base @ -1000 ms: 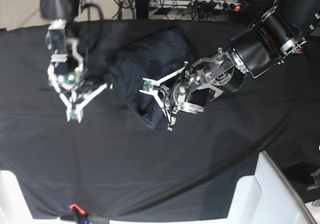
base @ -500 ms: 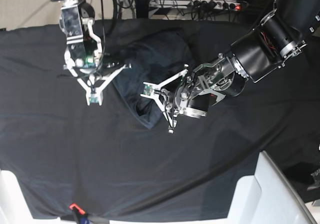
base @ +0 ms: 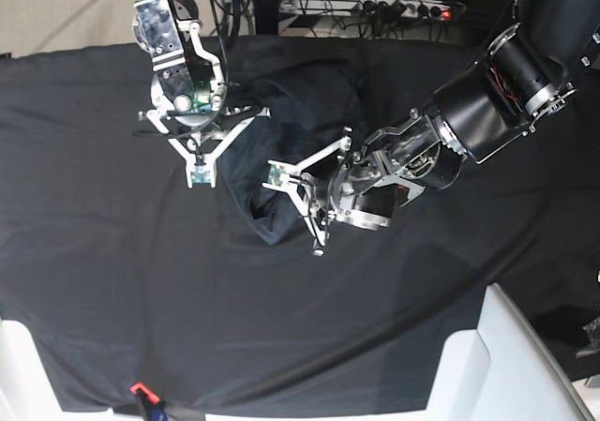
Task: Fold the T-shirt properly
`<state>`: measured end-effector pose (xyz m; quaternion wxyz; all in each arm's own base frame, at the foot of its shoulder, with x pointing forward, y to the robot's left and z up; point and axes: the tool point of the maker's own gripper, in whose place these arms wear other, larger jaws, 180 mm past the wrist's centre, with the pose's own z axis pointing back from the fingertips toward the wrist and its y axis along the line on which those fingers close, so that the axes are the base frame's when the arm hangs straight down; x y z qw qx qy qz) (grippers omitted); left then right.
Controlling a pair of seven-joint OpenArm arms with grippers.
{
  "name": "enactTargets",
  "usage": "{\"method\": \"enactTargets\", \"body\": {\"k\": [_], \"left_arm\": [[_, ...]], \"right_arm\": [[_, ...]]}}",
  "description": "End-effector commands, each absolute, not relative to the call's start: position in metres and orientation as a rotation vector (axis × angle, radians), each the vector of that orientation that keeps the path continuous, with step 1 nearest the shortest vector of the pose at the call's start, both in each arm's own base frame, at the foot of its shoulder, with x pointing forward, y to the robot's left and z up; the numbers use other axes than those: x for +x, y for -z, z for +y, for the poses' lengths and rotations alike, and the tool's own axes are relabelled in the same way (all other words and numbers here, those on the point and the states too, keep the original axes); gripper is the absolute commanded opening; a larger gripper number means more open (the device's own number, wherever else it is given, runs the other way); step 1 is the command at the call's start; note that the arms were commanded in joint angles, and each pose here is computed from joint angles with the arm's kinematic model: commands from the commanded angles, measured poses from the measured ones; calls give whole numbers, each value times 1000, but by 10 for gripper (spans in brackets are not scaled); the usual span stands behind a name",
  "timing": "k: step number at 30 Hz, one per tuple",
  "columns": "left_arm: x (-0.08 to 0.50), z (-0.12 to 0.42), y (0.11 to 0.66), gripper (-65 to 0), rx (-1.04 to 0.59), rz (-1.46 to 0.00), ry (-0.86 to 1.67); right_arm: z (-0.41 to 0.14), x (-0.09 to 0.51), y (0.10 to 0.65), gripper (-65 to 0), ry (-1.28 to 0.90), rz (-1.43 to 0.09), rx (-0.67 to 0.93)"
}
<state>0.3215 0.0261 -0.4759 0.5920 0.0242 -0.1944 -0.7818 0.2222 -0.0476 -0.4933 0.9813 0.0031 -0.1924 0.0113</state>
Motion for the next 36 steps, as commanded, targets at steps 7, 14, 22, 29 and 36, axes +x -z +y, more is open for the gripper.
{"method": "enactTargets", "body": {"k": [7, 14, 22, 29, 36], "left_arm": [[340, 10, 466, -650, -13, -537, 1802], [347, -8, 461, -650, -59, -579, 1799], [343, -29, 459, -650, -98, -604, 1804], [348, -31, 455, -650, -90, -614, 1808], [347, -29, 457, -650, -90, -609, 1806]], "right_arm": [[-30, 195, 480, -644, 14, -359, 86], [-35, 193, 481, -644, 64, -352, 64], [-36, 191, 482, -644, 72, -336, 62], [-36, 192, 481, -644, 74, -337, 63], [-37, 192, 481, -644, 77, -340, 62]]}}
